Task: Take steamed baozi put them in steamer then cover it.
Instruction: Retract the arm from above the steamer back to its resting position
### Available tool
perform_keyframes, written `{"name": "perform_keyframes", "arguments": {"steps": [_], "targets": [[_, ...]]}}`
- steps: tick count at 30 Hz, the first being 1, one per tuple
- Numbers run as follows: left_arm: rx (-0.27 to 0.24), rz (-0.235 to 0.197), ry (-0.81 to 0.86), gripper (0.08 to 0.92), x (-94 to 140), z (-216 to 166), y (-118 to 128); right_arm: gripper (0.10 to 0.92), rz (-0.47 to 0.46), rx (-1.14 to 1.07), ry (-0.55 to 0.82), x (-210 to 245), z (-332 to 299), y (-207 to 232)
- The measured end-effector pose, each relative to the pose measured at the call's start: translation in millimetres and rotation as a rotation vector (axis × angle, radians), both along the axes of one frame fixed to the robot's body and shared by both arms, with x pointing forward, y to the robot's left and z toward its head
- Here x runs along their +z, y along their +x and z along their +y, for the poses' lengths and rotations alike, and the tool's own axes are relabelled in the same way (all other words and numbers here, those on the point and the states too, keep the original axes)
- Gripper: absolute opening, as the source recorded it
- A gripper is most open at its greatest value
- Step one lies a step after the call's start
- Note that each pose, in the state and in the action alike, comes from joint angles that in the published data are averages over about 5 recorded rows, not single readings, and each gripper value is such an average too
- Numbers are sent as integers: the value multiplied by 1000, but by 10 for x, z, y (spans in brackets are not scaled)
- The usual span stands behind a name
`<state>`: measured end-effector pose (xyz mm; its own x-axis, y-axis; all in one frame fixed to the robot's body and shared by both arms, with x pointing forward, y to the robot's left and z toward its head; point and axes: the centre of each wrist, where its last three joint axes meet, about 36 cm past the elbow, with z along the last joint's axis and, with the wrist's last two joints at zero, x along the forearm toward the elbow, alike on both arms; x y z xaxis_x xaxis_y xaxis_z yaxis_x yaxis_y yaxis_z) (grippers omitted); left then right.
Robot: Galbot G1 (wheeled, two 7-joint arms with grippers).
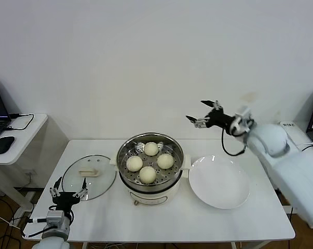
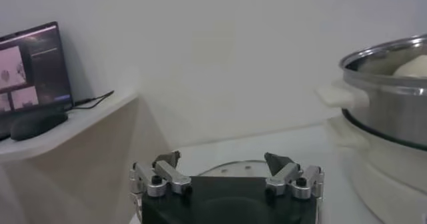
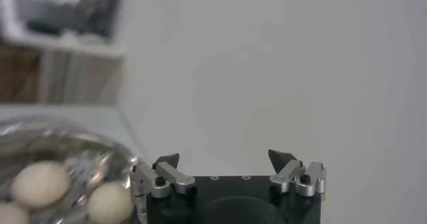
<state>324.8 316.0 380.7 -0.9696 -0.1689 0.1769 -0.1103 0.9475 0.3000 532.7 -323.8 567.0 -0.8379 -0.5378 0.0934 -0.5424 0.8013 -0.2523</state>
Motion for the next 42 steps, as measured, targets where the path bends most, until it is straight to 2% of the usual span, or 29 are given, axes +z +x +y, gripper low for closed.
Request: {"name": "perform_keyframes", "arguments": {"steps": [9,16,21,28,35,42], "targets": [[-37,-19,214,823,-110,68,139,823,-4,-200,217,-850,-278,-704],[-110,-3,507,823,-250,120,200,823,22,-323,297,-1325,-345,-1272],[-165,18,764,823,-364,182,228,823,35,-385,316,-1473,-399,-1575],[-233,22,1055,823,-514,253,323,823,44,-441,328,-1565,-423,-1844],[-269,28,1221,823,-655,321,458,823,68,-468,327,-1604,-392,-2038],[-286,59,1298,823,-789,408,611,823,88,-488,323,-1677,-363,-2160]]}}
